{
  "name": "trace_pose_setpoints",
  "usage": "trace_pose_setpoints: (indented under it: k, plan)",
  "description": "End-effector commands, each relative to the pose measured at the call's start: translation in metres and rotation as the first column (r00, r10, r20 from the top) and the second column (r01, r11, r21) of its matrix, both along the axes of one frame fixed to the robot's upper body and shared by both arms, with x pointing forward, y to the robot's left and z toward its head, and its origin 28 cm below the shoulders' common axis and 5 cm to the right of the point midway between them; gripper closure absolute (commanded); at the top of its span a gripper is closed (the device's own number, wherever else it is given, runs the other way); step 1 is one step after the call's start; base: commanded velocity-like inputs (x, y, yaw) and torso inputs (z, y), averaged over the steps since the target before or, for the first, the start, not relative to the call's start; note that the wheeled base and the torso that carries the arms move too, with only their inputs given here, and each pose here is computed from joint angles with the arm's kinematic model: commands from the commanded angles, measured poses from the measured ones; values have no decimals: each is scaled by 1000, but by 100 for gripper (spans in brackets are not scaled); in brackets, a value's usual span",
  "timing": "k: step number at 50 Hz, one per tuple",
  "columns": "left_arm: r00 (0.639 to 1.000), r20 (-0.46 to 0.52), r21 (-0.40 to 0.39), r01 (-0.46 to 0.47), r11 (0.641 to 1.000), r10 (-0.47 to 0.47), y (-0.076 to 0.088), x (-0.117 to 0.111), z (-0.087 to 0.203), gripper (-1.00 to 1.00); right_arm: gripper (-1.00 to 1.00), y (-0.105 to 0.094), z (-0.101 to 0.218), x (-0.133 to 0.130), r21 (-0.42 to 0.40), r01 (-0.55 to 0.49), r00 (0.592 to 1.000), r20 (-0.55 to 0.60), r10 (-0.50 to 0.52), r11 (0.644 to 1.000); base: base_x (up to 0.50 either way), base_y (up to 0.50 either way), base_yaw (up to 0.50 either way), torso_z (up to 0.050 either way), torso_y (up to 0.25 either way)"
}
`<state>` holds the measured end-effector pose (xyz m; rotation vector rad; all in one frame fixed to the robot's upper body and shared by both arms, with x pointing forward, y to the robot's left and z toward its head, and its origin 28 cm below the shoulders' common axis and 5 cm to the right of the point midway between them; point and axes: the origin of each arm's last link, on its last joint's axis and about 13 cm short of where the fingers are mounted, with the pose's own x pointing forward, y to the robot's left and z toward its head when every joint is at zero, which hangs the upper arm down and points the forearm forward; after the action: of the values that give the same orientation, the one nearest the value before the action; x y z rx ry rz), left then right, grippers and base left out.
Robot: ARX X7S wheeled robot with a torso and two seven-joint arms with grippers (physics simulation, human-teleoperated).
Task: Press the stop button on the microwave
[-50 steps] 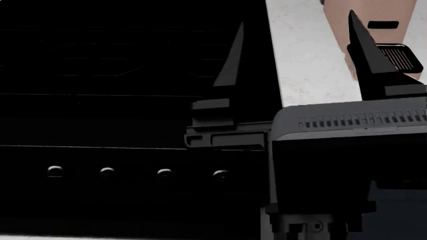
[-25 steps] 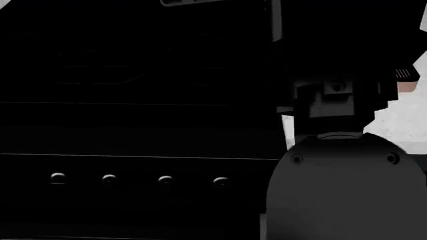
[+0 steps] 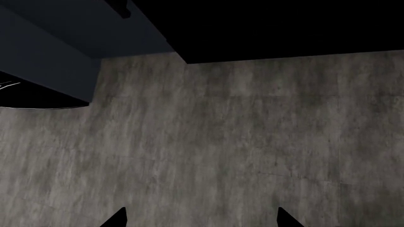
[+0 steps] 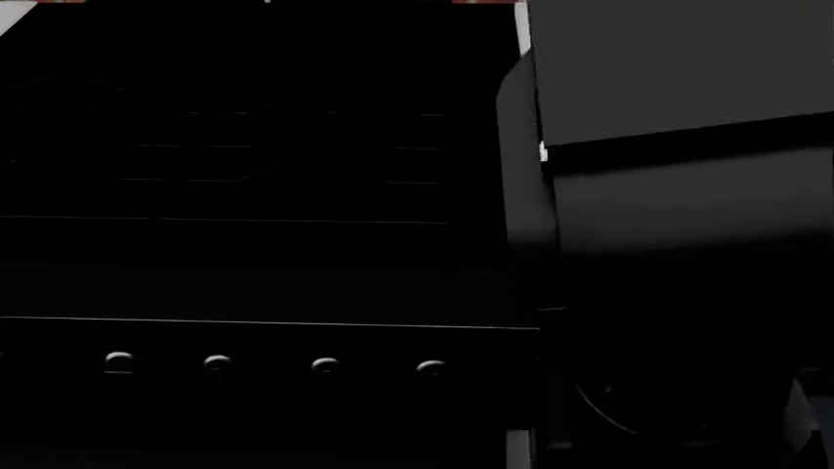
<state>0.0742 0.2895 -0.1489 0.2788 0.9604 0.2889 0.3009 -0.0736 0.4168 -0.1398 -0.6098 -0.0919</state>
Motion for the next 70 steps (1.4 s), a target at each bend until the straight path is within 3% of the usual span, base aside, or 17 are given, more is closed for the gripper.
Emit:
trace_pose_setpoints:
  k: [1,15,31,43,56,70]
  plan:
    - [1000,-1,0,0,1000,0,0,0,0,-100,-100,2,34,18,40,8,1000,-28,-7,999,0,0,0,50,80]
    - [1000,-1,0,0,1000,0,0,0,0,-100,-100,2,49,38,80,25,999,-46,-21,996,0,0,0,50,82]
    - [1000,-1,0,0,1000,0,0,0,0,-100,-100,19,60,63,104,-6,990,-141,21,995,0,0,0,50,82]
    - [1000,-1,0,0,1000,0,0,0,0,-100,-100,23,68,68,99,-46,993,-104,57,994,0,0,0,50,82]
    - [1000,-1,0,0,1000,0,0,0,0,-100,-100,27,70,63,80,-78,996,-43,81,994,281,0,0,50,82]
    - [1000,-1,0,0,1000,0,0,0,0,-100,-100,38,97,44,73,-104,994,52,101,992,0,0,0,50,82]
